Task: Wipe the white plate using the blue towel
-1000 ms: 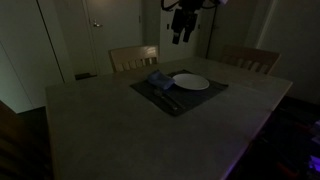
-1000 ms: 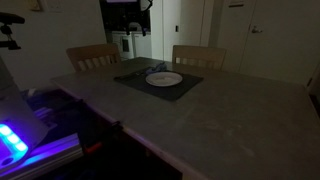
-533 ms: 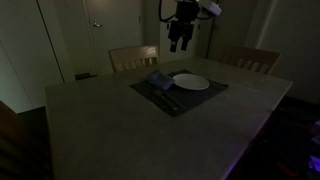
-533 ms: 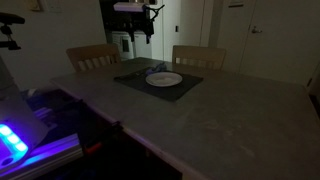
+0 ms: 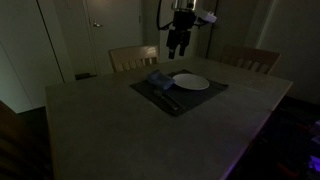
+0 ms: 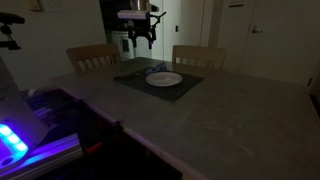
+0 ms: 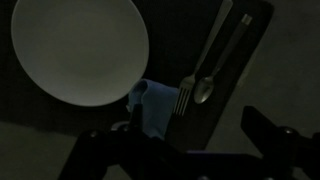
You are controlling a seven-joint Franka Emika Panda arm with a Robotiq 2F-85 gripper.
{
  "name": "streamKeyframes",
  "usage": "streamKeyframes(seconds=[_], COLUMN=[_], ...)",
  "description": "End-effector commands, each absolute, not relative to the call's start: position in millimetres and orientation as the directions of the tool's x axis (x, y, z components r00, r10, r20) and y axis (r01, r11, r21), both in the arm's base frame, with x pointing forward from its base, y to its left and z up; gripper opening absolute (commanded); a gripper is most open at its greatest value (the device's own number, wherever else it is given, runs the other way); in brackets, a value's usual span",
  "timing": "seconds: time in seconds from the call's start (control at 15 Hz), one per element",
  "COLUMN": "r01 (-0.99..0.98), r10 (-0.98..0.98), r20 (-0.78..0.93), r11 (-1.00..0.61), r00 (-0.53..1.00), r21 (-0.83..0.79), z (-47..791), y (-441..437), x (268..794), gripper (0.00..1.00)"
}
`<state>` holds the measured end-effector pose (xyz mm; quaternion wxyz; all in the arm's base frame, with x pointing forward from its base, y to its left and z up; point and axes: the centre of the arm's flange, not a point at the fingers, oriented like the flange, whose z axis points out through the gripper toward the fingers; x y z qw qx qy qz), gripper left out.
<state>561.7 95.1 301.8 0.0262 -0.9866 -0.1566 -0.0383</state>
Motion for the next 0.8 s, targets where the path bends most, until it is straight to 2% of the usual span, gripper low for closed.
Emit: streamKeyframes(seconds=[0.0,0.33,0.73], r01=[0.33,0.292,0.289], r10=[0.326,0.286,0.275], r20=[0.099,0.172,0.159], r11=[-0.944,-0.956,-0.955], r00=[0.94,0.943,0.948], r21=[-0.027,-0.013,-0.069], z=[265.4,252.7,218.8], y=[82.1,63.3,58.0], x=[597.9,643.7,681.1], gripper=[1.0,1.0,1.0])
